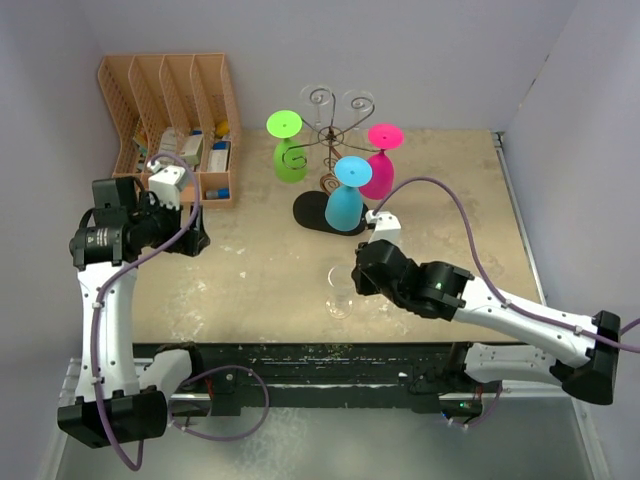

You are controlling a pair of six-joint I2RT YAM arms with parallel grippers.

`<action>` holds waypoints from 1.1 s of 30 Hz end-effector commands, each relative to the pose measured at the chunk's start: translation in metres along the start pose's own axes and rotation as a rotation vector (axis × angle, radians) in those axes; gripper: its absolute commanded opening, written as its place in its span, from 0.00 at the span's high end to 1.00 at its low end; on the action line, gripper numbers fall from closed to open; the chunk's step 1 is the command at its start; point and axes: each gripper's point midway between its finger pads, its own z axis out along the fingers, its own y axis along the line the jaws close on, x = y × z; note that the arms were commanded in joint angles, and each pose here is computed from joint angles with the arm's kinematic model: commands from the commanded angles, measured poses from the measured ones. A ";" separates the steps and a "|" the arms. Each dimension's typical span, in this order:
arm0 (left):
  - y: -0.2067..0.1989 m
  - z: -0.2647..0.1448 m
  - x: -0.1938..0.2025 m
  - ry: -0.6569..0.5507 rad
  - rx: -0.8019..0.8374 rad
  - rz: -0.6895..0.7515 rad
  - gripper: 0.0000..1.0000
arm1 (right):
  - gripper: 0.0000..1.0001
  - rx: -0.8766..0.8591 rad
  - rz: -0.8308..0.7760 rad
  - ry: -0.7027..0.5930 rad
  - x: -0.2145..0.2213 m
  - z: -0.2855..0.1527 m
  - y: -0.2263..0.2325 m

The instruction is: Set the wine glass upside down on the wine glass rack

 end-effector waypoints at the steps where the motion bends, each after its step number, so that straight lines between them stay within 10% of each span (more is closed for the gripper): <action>1: 0.033 -0.007 -0.001 -0.023 -0.204 -0.021 0.12 | 0.88 -0.064 0.111 -0.045 -0.020 -0.014 0.015; 33: 0.015 -0.013 -0.006 -0.069 -0.157 0.025 0.10 | 0.63 -0.017 0.039 -0.062 -0.039 -0.015 0.019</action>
